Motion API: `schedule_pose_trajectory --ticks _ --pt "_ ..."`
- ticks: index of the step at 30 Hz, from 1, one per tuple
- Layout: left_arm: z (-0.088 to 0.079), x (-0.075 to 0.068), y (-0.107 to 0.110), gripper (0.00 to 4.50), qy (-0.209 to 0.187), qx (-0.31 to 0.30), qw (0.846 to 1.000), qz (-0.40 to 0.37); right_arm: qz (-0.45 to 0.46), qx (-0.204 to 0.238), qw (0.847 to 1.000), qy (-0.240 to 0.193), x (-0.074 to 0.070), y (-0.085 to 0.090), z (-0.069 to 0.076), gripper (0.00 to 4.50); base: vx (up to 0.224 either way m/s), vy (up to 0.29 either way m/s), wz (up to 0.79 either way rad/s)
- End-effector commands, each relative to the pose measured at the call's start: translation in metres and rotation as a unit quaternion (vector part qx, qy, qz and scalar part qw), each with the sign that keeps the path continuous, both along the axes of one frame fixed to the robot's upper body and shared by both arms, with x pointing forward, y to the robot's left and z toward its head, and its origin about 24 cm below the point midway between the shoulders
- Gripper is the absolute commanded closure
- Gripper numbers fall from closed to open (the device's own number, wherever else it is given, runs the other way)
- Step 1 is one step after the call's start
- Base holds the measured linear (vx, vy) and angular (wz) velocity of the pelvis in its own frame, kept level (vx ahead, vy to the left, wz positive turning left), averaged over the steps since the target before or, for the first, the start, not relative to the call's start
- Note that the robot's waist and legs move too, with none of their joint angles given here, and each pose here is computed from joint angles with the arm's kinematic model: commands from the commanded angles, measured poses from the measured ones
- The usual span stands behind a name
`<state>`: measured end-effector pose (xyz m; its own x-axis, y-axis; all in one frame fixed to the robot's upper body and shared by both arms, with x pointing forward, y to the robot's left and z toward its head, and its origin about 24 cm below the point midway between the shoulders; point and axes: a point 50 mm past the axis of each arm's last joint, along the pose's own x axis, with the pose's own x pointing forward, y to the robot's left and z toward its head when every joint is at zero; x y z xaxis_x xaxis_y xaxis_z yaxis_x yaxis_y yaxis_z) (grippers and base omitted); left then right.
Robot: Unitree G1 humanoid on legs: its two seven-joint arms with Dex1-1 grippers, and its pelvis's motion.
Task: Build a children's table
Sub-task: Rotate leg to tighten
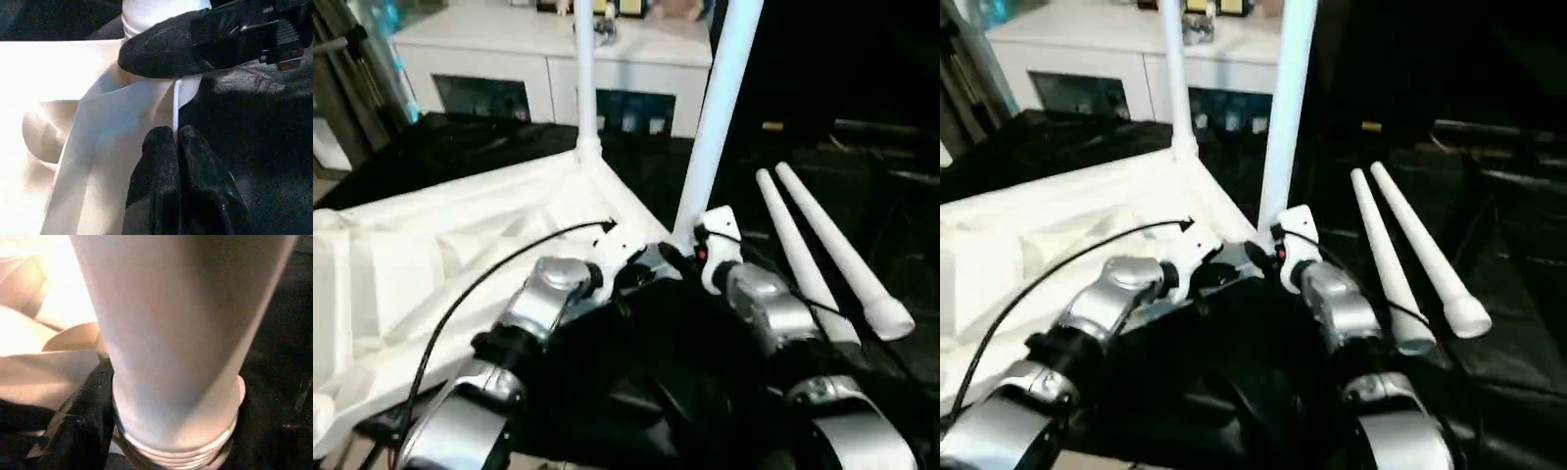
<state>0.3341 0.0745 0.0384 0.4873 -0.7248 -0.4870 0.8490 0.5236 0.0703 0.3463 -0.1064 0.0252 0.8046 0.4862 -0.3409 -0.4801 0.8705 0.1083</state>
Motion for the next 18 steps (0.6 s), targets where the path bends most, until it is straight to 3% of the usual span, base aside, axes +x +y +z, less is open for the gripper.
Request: schedule_pose_trajectory --ticks 1,2,3,4,6,12,18 --pt "0.019 -0.001 -0.032 4.50 -0.040 -0.038 0.997 -0.054 0.056 0.030 0.996 0.064 -0.017 0.031 -0.022 1.01 0.000 0.000 0.00" --pt "0.019 -0.002 -0.032 4.50 -0.040 -0.039 0.997 -0.061 0.061 0.037 0.996 0.061 -0.016 0.031 -0.020 1.01 0.000 0.000 0.00" --pt "0.019 -0.004 -0.030 4.50 -0.041 -0.040 0.996 -0.070 0.068 0.037 0.995 0.057 -0.015 0.030 -0.018 0.66 0.000 0.000 0.00" --pt "0.019 -0.004 -0.030 4.50 -0.041 -0.040 0.996 -0.070 0.068 0.037 0.995 0.057 -0.015 0.030 -0.018 0.59 0.000 0.000 0.00" --pt "0.018 -0.009 -0.019 4.50 -0.037 -0.043 0.993 -0.102 0.119 0.031 0.992 0.033 -0.016 0.025 -0.009 0.59 0.000 0.000 0.00" --pt "0.018 -0.015 -0.006 4.50 -0.034 -0.044 0.989 -0.137 0.189 0.023 0.982 0.011 -0.020 0.013 -0.001 0.59 0.012 -0.008 0.01" --pt "0.019 -0.021 0.011 4.50 -0.025 -0.039 0.984 -0.174 0.282 0.014 0.959 0.000 -0.031 -0.008 0.009 0.59 0.048 -0.029 0.05"
